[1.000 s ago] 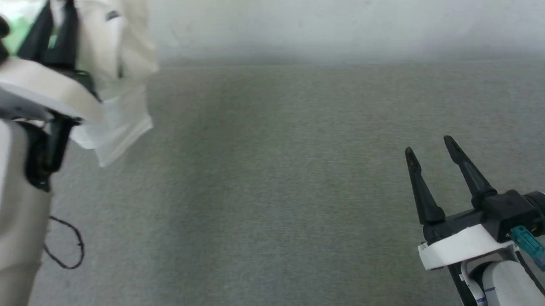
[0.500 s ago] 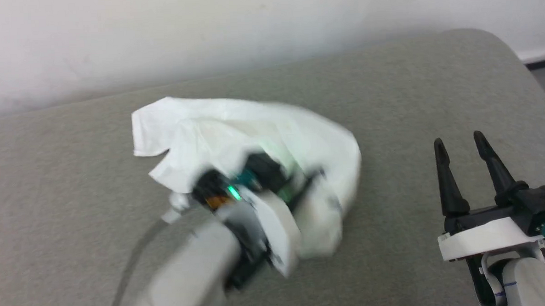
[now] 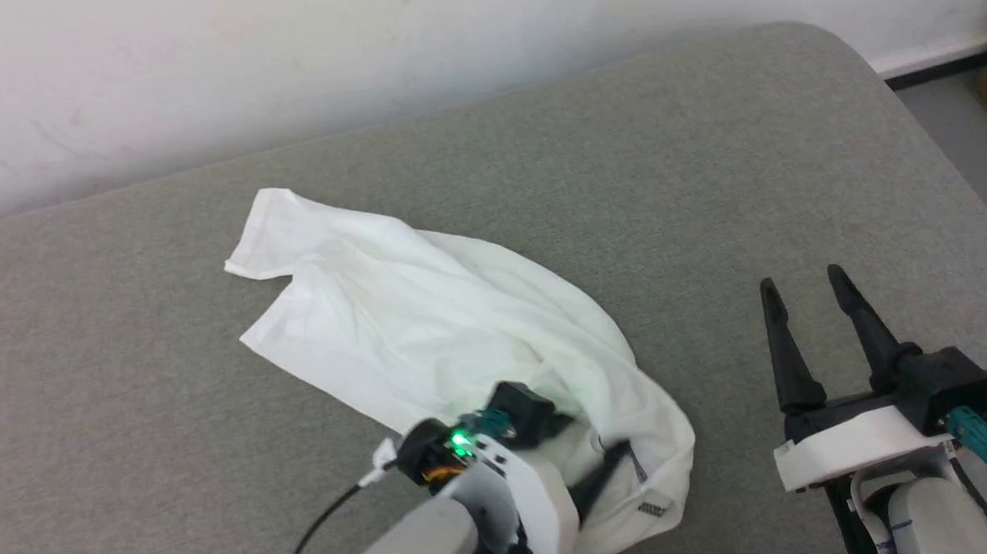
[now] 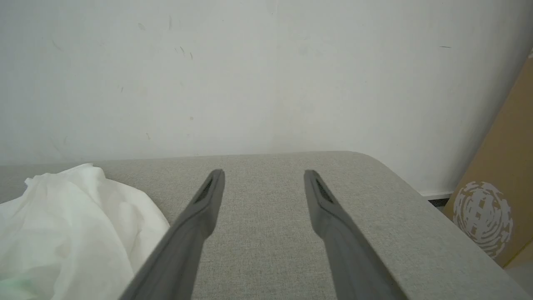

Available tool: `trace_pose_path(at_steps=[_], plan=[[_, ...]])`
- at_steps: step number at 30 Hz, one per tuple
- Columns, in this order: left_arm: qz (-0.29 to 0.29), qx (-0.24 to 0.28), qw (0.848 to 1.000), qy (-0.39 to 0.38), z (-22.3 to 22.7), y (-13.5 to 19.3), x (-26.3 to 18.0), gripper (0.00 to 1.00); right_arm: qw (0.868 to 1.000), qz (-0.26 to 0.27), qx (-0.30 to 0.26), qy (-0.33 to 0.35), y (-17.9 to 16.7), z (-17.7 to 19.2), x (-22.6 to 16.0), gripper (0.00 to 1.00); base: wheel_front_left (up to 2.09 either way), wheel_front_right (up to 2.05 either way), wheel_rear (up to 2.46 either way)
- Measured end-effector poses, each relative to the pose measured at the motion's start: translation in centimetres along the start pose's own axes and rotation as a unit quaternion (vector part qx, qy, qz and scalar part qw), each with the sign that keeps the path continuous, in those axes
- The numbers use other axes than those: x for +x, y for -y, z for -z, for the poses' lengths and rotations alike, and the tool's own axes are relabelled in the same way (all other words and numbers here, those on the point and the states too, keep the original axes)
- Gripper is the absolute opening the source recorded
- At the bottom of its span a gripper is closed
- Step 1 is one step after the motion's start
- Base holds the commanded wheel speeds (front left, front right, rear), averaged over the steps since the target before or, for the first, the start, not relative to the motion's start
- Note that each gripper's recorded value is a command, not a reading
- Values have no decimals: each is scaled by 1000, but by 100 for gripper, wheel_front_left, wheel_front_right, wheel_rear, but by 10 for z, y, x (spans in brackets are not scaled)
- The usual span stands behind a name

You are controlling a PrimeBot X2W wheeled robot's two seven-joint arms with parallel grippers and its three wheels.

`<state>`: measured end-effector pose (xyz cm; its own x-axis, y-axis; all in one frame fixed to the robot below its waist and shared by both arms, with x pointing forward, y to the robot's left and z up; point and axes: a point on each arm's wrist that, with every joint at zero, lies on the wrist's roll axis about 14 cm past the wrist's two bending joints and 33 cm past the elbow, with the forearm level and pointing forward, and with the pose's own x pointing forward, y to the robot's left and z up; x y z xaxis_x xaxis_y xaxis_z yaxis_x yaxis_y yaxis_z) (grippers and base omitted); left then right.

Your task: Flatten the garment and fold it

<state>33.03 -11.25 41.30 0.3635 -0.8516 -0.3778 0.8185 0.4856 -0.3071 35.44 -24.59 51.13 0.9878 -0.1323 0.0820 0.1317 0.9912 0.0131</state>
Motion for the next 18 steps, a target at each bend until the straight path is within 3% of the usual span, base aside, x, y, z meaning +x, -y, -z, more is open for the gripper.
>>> trace_pose_path(at_steps=[6,10,12,15,18], plan=[[-75,-19,993,93,-47,-43,-30,100,999,-32,-7,-2,-20,2,4,100,0,0,0],[-158,0,974,163,-88,-86,-81,100,998,-61,-8,6,-39,-1,8,100,0,0,0],[-209,17,956,204,-110,-108,-116,100,997,-78,-7,10,-50,-4,10,100,0,0,0],[-285,38,915,285,-143,-134,-176,100,995,-103,-6,18,-68,-8,13,100,0,0,0],[-356,51,875,322,-140,-150,-228,100,991,-129,-4,23,-86,-11,17,100,0,0,0]])
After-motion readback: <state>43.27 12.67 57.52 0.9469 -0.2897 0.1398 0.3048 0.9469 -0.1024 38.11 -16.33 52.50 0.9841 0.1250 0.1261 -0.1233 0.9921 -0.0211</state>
